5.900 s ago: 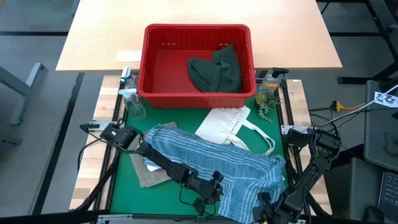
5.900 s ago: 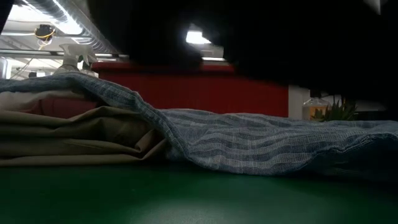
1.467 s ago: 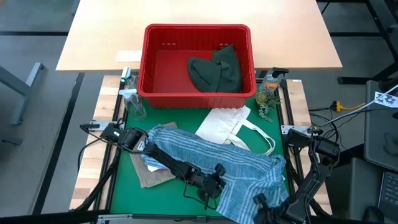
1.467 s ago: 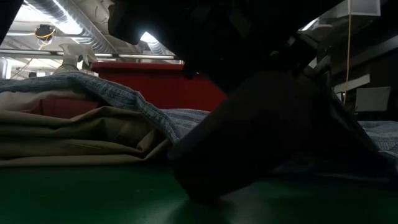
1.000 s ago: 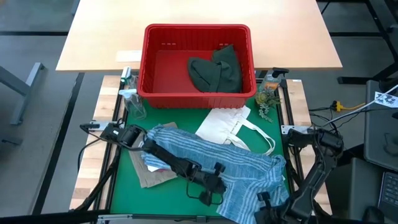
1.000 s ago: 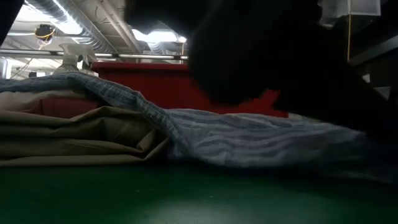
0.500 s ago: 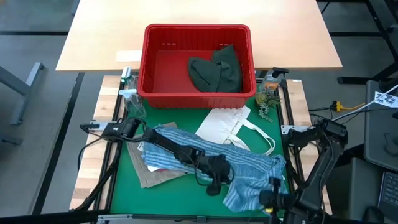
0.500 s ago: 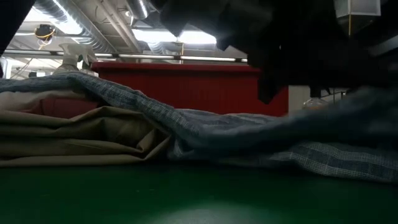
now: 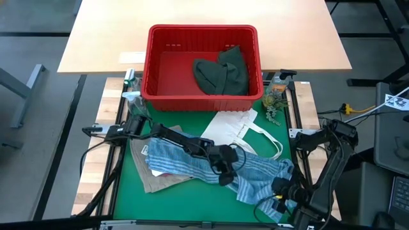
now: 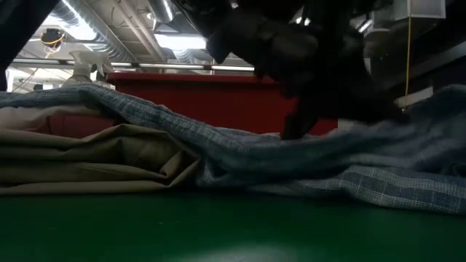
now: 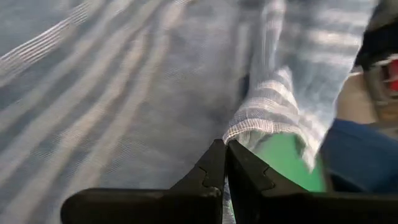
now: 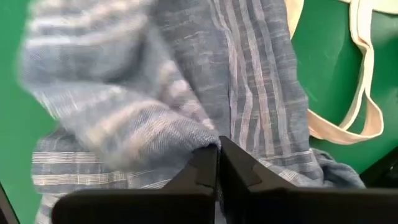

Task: Fold Laundry from Bin
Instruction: Fold the blue polo shirt

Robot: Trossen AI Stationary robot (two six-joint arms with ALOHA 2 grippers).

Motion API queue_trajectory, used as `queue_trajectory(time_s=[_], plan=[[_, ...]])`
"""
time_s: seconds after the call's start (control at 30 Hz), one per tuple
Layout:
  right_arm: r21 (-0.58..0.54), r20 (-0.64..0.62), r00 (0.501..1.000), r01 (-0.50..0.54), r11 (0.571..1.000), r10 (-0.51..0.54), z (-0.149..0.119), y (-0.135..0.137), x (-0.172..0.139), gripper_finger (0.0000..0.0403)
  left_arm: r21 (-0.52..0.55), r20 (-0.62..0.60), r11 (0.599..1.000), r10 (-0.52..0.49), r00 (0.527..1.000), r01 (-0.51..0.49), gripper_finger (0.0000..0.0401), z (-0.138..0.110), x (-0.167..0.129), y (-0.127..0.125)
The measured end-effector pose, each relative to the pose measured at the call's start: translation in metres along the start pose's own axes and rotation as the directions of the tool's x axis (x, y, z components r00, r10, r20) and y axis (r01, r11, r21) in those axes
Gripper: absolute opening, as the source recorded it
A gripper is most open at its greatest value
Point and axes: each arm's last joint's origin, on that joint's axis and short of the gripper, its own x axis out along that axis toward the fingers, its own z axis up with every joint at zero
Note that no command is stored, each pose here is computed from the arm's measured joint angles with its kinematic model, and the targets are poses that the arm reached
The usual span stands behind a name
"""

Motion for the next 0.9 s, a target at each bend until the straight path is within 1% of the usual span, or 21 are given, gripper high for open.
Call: queue_trajectory(time_s=[0.07, 0.17, 0.27, 0.4, 0.53, 0.67, 0.83, 0.9], plan=[[-0.001, 0.010, 1.000, 0.000, 1.000, 0.000, 0.000, 0.000, 0.000, 0.0007, 0.026, 0.001, 0.999, 0.042, 0.999, -0.042, 0.0009, -0.002, 0.000, 0.002], [-0.002, 0.017, 1.000, 0.003, 1.000, -0.003, 0.000, 0.000, 0.000, 0.0011, 0.107, 0.020, 0.991, 0.076, 0.997, -0.078, 0.0025, -0.004, 0.001, -0.001], [-0.007, 0.018, 1.000, 0.013, 1.000, -0.012, 0.000, -0.001, 0.000, 0.0010, 0.162, 0.043, 0.978, 0.123, 0.991, -0.128, 0.0051, -0.007, 0.002, -0.004], [-0.006, 0.018, 1.000, 0.012, 1.000, -0.012, 0.000, -0.001, 0.000, 0.0008, 0.242, 0.073, 0.957, 0.144, 0.987, -0.157, 0.0091, -0.009, 0.003, -0.008], [-0.006, 0.018, 1.000, 0.012, 1.000, -0.011, 0.000, -0.001, 0.000, 0.0008, 0.350, 0.084, 0.921, 0.153, 0.985, -0.173, 0.0132, -0.011, 0.004, -0.013], [-0.006, 0.018, 1.000, 0.010, 1.000, -0.010, 0.000, -0.001, 0.000, 0.0008, 0.435, 0.086, 0.885, 0.144, 0.986, -0.167, 0.0162, -0.013, 0.005, -0.017], [-0.005, 0.009, 1.000, 0.010, 1.000, -0.010, 0.000, -0.001, 0.000, 0.0008, 0.522, 0.101, 0.832, 0.157, 0.983, -0.186, 0.0175, -0.013, 0.005, -0.017], [-0.005, 0.000, 1.000, 0.010, 1.000, -0.010, 0.000, -0.001, 0.000, 0.0008, 0.533, 0.113, 0.821, 0.172, 0.979, -0.206, 0.0175, -0.012, 0.004, -0.016]])
